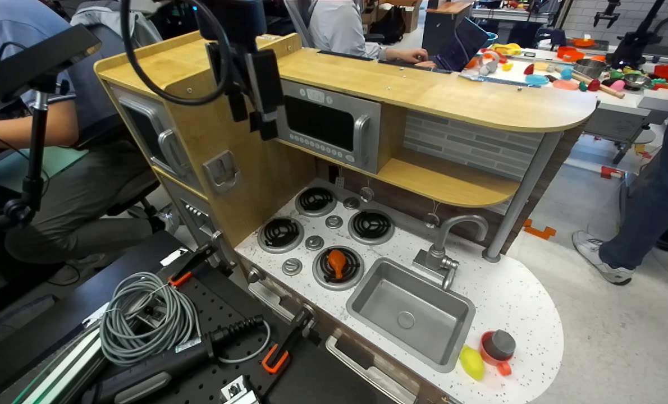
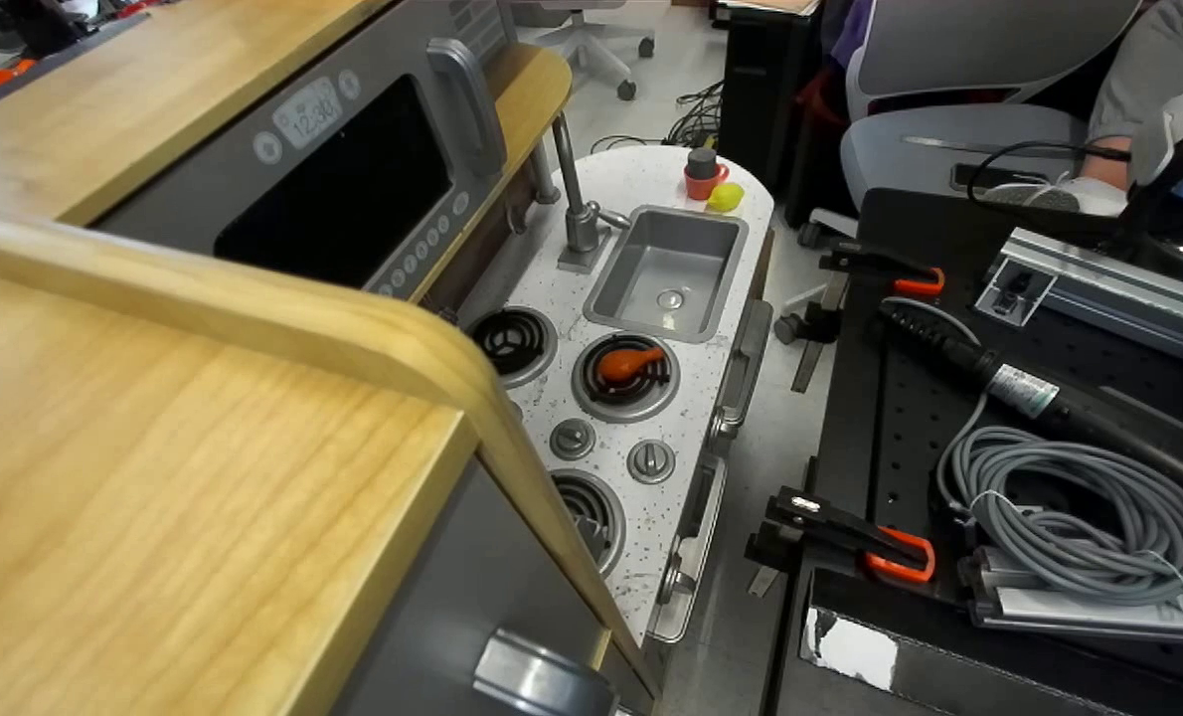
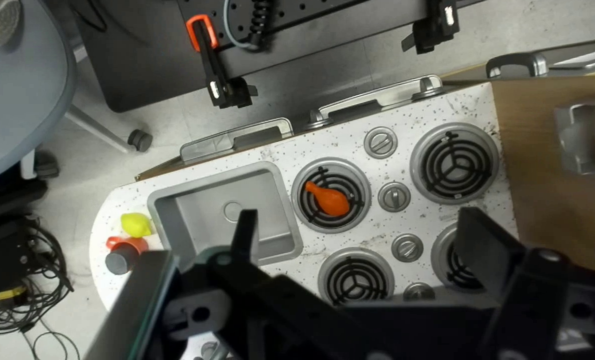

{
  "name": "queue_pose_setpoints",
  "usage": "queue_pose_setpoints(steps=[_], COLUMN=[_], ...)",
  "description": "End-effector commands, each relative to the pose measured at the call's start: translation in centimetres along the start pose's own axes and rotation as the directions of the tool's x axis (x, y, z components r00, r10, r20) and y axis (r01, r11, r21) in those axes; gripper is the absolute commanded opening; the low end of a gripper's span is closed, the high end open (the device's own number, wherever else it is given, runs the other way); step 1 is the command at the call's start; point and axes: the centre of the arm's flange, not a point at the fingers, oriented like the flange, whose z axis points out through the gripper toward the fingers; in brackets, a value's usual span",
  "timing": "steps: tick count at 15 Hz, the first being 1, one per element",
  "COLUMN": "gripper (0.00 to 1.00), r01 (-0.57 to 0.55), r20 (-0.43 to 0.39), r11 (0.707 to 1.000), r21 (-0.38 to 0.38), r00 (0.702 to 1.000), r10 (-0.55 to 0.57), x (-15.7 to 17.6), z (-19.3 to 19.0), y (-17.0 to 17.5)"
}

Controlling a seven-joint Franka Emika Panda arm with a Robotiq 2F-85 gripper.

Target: Remove the grey cylinder from the orange mug

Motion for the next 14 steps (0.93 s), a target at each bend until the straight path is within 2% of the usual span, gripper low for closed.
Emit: queue_pose_setpoints(steps=[1, 7, 11, 14], gripper=[1.0, 1.0, 1.0, 1.0], r01=[-0.015, -0.035, -0.045, -0.108], r20=[-0.02, -0.03, -0.042, -0.029], r11=[0.999, 0.996, 0.996, 0.993], r21=[0.04, 0.08, 0.076, 0.055], r00=[1.0, 0.999, 0.998, 0.993], r10=[0.016, 0.037, 0.048, 0.11], x=[3.1, 7.1, 9.2, 10.5], z=[2.0, 7.1, 11.9, 16.2], y=[5.6, 16.9, 22.3, 25.6])
